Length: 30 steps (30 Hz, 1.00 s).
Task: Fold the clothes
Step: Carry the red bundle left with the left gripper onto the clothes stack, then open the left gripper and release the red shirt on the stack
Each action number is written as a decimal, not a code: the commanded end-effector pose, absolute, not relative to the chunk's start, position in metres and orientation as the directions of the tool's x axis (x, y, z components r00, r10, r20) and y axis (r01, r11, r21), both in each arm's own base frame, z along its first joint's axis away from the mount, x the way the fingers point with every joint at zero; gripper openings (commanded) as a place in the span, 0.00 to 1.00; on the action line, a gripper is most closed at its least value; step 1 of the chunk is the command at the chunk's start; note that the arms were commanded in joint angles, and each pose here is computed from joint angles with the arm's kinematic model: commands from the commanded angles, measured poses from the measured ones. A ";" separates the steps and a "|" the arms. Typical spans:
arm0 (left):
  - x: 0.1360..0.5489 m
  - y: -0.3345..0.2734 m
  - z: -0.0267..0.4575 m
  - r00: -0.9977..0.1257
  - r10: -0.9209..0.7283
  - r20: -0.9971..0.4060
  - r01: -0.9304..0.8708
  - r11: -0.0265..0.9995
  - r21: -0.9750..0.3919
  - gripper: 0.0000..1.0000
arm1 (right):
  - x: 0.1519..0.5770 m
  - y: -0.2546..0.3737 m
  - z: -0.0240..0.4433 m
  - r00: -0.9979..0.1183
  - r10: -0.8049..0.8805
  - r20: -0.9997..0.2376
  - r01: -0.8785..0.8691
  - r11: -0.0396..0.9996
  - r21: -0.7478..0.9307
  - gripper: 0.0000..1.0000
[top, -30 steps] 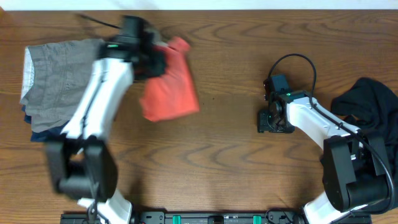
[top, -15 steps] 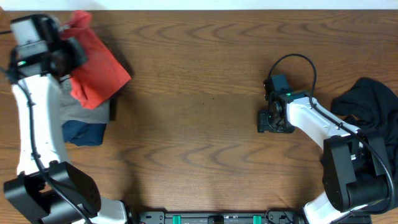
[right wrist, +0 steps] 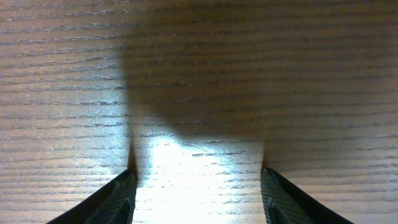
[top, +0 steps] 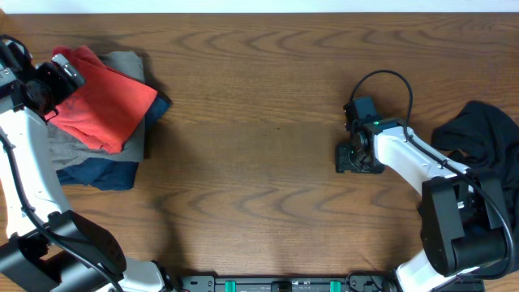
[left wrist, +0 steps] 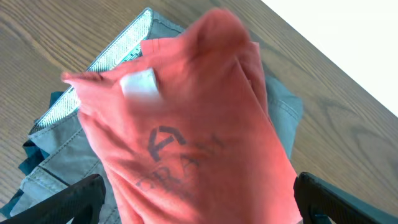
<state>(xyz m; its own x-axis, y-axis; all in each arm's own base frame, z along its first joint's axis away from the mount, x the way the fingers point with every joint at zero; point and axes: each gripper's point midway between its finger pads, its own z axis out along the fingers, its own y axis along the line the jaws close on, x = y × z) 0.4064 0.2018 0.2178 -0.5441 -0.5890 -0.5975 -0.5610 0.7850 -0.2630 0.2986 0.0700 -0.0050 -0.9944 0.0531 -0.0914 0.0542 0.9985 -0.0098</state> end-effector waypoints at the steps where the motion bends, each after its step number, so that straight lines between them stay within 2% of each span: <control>1: 0.405 0.205 0.216 -0.536 -0.606 -0.588 -0.580 0.770 -0.265 0.98 | 0.294 0.064 -0.009 -0.996 0.045 -0.075 0.047 0.998 -0.035 0.63; 8: 0.411 0.172 0.211 -0.591 -0.599 -0.541 -0.516 0.796 -0.317 0.98 | 0.294 0.073 -0.009 -0.997 0.044 -0.070 0.043 0.999 0.011 0.69; 14: 0.424 0.104 0.197 -0.703 -0.506 -0.500 -0.401 0.862 -0.309 0.98 | 0.300 0.093 -0.008 -0.996 0.043 -0.083 0.032 0.992 0.123 0.89; 15: 0.425 0.090 0.193 -0.725 -0.485 -0.489 -0.376 0.874 -0.308 0.98 | 0.302 0.097 -0.007 -0.995 0.042 -0.085 0.029 0.989 0.146 0.97; 18: 0.420 0.037 0.177 -0.810 -0.397 -0.432 -0.288 0.911 -0.296 0.98 | 0.305 0.108 -0.005 -0.995 0.040 -0.094 0.020 0.979 0.205 0.99; 24: 0.369 -0.041 0.135 -0.957 -0.222 -0.189 -0.177 0.957 -0.228 0.98 | 0.300 0.109 -0.001 -0.998 0.016 -0.063 0.001 0.974 0.224 0.99; 30: 0.293 -0.059 0.126 -0.982 -0.155 0.105 -0.170 0.973 -0.157 0.98 | 0.290 0.084 0.033 -0.995 0.081 0.062 0.092 0.977 0.193 0.99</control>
